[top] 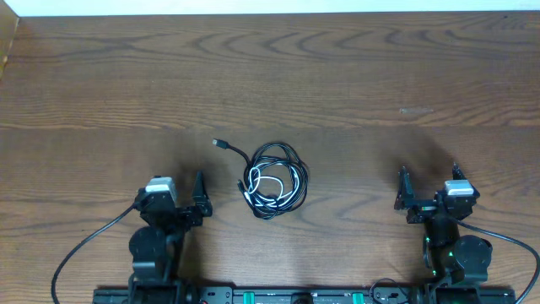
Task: Untangle cables
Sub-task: 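Reach the left gripper forward and grasp the tangled black-white cable bundle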
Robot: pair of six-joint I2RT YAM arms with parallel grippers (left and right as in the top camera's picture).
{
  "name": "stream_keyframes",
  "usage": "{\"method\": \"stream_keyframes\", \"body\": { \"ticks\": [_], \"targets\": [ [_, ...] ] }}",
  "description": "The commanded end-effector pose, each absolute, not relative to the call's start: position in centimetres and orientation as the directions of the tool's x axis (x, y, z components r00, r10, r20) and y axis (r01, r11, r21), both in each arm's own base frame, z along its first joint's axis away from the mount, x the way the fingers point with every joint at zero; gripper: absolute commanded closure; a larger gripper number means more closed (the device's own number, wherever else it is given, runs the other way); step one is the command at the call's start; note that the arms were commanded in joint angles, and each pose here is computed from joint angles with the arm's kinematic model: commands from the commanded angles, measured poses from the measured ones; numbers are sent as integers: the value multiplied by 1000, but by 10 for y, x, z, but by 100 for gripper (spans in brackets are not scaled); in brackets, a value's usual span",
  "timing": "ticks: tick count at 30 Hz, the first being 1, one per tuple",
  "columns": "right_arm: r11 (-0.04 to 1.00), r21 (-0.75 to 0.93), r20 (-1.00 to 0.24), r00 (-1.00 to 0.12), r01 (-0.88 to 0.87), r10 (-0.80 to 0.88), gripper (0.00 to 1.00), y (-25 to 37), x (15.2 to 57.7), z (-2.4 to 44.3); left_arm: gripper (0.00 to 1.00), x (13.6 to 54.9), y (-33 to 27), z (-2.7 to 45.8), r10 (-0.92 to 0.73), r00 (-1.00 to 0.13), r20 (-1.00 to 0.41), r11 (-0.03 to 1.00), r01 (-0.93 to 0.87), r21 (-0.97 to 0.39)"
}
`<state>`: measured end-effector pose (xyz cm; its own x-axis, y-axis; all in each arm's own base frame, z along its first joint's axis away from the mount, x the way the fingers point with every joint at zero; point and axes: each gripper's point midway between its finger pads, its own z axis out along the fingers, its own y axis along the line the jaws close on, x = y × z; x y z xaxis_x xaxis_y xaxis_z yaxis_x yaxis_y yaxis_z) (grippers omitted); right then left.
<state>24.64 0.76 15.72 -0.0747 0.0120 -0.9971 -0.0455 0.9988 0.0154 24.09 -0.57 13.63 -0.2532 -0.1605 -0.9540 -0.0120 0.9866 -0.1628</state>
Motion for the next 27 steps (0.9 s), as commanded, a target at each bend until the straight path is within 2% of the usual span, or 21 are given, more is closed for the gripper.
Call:
{"method": "stream_keyframes", "body": {
  "ticks": [1,7,17,27],
  "targets": [
    [999,25,-997,-80,-44,21,1,8,246,156,8,244,-8,166,-148,-273,-950,988,5,-155],
    [999,25,-997,-80,-43,21,1,8,246,156,8,254,-9,190,-148,-385,-911,988,-13,-155],
    [999,25,-997,-80,-43,21,1,8,246,156,8,274,-17,195,-138,-682,-718,987,-33,-158],
    [999,25,-997,-80,-43,21,1,8,246,156,8,289,-55,180,-31,-834,-551,988,58,-144]
  ]
}}
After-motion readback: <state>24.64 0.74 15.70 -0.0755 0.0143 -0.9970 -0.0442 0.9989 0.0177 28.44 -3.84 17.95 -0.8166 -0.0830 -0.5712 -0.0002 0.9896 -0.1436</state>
